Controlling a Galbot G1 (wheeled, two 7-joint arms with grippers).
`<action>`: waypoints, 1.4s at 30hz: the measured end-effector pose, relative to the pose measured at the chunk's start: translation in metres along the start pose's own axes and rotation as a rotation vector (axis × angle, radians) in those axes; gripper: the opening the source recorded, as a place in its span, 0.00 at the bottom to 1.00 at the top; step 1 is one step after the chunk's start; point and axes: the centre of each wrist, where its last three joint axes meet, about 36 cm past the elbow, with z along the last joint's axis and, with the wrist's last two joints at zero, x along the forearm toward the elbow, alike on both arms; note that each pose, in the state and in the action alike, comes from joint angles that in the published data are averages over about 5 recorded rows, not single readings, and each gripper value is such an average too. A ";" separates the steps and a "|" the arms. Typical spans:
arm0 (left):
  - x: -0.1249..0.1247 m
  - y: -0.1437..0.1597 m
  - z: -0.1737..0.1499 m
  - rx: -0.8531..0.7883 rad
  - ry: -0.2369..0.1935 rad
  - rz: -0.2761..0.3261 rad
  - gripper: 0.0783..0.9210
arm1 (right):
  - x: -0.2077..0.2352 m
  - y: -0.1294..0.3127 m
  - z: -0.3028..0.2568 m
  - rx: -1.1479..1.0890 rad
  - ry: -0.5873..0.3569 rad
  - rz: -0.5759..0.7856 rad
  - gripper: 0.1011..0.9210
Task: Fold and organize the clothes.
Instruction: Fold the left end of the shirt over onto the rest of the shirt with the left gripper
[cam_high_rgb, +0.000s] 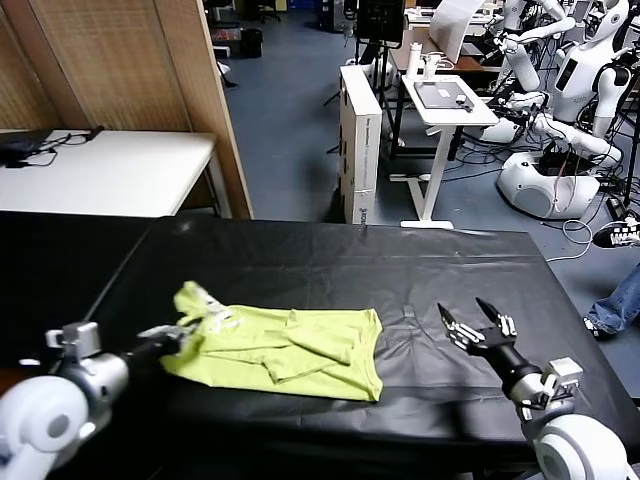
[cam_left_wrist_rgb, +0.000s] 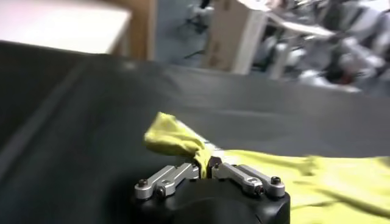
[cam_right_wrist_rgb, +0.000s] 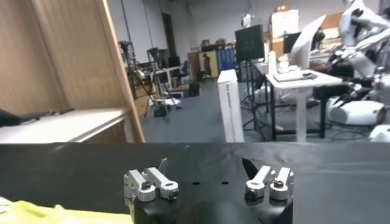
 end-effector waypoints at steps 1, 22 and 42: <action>-0.006 -0.006 0.003 0.004 0.004 0.021 0.15 | 0.002 0.000 0.002 0.004 0.004 0.003 0.98; -0.106 -0.089 0.025 0.038 0.094 0.296 0.15 | 0.021 0.005 0.020 0.016 0.039 0.037 0.98; -0.130 -0.097 0.051 0.052 0.132 0.263 0.15 | 0.017 0.011 0.024 0.040 0.064 0.003 0.98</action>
